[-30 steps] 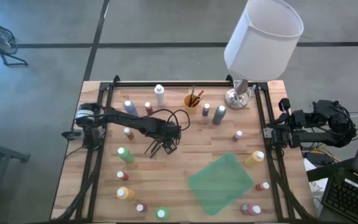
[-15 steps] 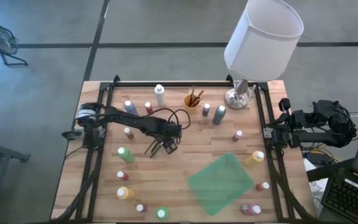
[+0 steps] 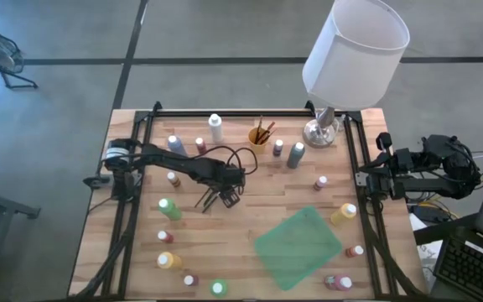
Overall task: Pick & Place Paint Supplies
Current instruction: Put the silver paintbrush into the yellow cup
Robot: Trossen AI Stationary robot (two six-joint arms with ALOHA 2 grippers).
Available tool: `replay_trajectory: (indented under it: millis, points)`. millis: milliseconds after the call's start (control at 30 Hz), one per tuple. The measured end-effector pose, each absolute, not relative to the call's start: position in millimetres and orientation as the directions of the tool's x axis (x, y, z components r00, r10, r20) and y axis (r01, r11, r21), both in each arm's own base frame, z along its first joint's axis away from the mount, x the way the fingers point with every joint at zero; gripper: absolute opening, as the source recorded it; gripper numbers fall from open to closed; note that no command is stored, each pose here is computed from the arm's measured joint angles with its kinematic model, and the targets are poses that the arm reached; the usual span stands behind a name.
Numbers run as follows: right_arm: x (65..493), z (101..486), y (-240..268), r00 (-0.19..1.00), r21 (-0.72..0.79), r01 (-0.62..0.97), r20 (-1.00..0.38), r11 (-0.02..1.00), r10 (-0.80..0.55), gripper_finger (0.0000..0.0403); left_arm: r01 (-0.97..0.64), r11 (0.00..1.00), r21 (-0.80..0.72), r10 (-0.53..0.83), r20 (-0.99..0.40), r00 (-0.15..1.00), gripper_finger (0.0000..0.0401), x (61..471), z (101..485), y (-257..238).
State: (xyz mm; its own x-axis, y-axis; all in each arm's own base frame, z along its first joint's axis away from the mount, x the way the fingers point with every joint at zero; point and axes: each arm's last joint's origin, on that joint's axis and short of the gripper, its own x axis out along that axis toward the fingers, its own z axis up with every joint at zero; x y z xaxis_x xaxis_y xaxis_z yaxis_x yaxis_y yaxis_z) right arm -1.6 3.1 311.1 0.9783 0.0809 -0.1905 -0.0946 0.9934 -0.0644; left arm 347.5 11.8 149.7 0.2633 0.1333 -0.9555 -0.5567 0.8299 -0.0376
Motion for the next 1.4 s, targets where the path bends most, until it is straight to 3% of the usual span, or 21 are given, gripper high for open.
replay_trajectory:
  millis: [900, 1100, 1400]
  points:
    - [-1.6, 311.1, 3.1, 0.978, -0.064, -0.095, -0.191, 0.993, 0.081, 0.0008, -0.552, 0.831, -0.069, 0.134, -0.939, 0.318, 0.0007, 352.9, 150.1, 11.9]
    - [-1.6, 311.1, 3.1, 0.978, -0.064, -0.095, -0.191, 0.993, 0.081, 0.0008, -0.546, 0.833, -0.090, 0.129, -0.928, 0.350, 0.0005, 356.0, 150.8, 12.1]
    - [-1.6, 311.1, 3.1, 0.978, -0.064, -0.095, -0.190, 0.993, 0.081, 0.0008, -0.440, 0.841, -0.313, -0.066, -0.868, 0.491, 0.0002, 370.1, 157.7, 6.3]
